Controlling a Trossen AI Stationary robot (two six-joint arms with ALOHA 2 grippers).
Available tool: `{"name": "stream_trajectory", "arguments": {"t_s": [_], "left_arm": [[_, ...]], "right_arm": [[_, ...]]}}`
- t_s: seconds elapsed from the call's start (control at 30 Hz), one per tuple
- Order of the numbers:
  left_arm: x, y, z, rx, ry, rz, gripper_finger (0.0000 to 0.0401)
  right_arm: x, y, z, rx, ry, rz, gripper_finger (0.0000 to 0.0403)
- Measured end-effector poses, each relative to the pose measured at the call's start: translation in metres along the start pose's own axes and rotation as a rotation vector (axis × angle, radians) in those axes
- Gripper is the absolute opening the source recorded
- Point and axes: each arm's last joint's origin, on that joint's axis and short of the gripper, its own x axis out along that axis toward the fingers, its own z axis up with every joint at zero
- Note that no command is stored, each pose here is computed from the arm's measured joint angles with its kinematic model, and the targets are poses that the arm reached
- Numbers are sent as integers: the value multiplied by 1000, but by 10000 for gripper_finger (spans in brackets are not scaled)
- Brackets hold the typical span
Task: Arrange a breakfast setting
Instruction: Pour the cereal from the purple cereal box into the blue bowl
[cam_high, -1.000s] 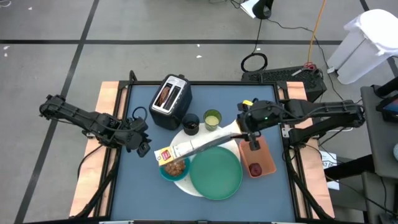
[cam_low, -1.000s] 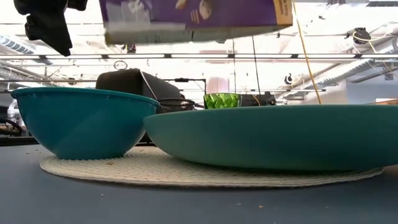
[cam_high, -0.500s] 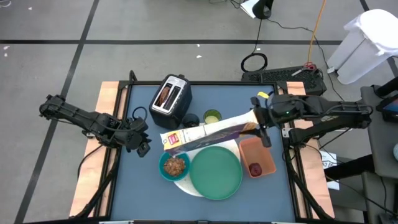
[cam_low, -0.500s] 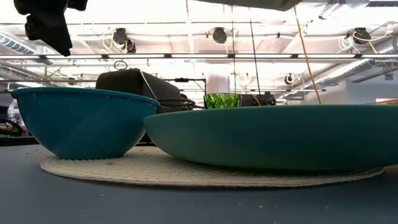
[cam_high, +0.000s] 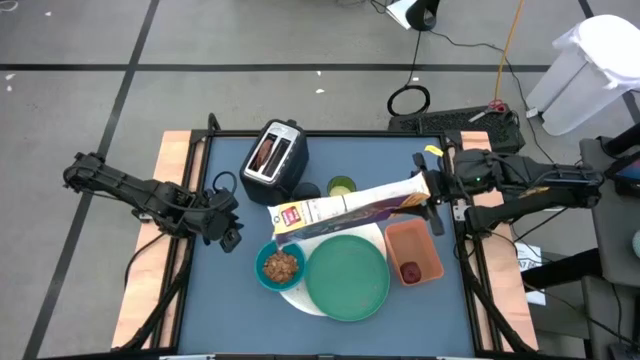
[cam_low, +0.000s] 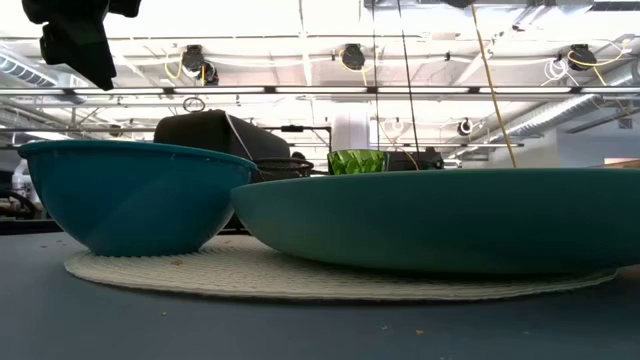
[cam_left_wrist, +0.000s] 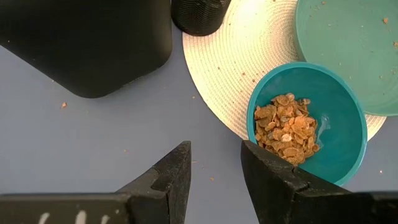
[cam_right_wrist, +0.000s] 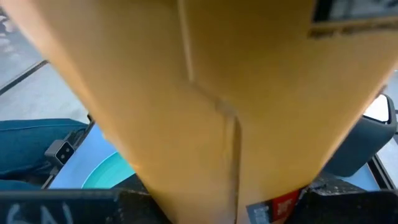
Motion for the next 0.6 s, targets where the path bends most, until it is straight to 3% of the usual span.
{"name": "stream_trajectory", "arguments": {"t_s": [0.33,0.6], "left_arm": [[0,-2,1,-8,-14,-20,145],[-2,-18,13,73,-135,-170,145]], "right_arm": [[8,2,-43,27,-252,-11,167],[22,3,-73,8,-565,-19,167]]}}
